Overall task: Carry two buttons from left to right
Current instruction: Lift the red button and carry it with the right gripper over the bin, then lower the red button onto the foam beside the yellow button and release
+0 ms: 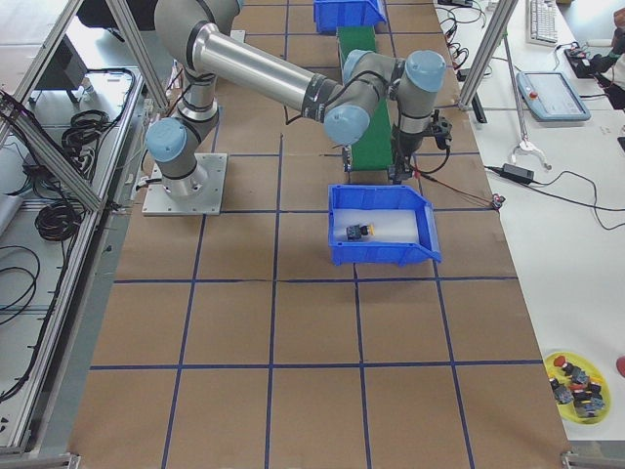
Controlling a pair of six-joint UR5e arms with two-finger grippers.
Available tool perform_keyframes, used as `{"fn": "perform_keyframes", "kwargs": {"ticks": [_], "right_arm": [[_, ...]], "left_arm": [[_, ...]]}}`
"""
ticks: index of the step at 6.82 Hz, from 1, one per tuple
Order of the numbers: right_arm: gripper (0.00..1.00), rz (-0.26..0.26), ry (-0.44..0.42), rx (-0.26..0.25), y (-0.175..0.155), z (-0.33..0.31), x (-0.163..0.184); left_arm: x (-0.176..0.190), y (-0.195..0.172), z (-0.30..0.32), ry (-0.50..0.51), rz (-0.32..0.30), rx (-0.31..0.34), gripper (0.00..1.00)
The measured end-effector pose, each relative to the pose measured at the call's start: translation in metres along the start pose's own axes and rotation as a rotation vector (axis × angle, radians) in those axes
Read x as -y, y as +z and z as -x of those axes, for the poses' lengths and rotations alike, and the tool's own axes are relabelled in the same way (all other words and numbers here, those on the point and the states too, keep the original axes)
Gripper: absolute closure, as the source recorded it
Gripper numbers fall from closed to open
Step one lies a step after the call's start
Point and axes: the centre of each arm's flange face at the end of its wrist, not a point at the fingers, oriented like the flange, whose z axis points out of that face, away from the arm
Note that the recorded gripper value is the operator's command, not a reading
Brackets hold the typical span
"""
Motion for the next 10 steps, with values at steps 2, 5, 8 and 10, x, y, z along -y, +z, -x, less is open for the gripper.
{"fn": "perform_keyframes", "kwargs": {"ticks": [2, 5, 8, 10], "right_arm": [[0.96, -0.012, -0.049, -0.004, 0.045, -0.026, 0.017], [0.96, 0.042, -0.064, 0.033, 0.114, -0.031, 0.028], [0.95, 0.11, -0.067, 0.065, 0.16, -0.027, 0.023], [0.44, 0.144, -0.065, 0.079, 0.177, -0.023, 0.017]], "left_arm": [[0.0, 0.0, 0.0, 0.0, 0.0, 0.0, 0.0], [0.0, 0.001, 0.0, 0.0, 0.001, 0.0, 0.0], [0.0, 0.001, 0.0, 0.0, 0.002, 0.0, 0.0], [0.0, 0.0, 0.0, 0.0, 0.001, 0.0, 0.0]]}}
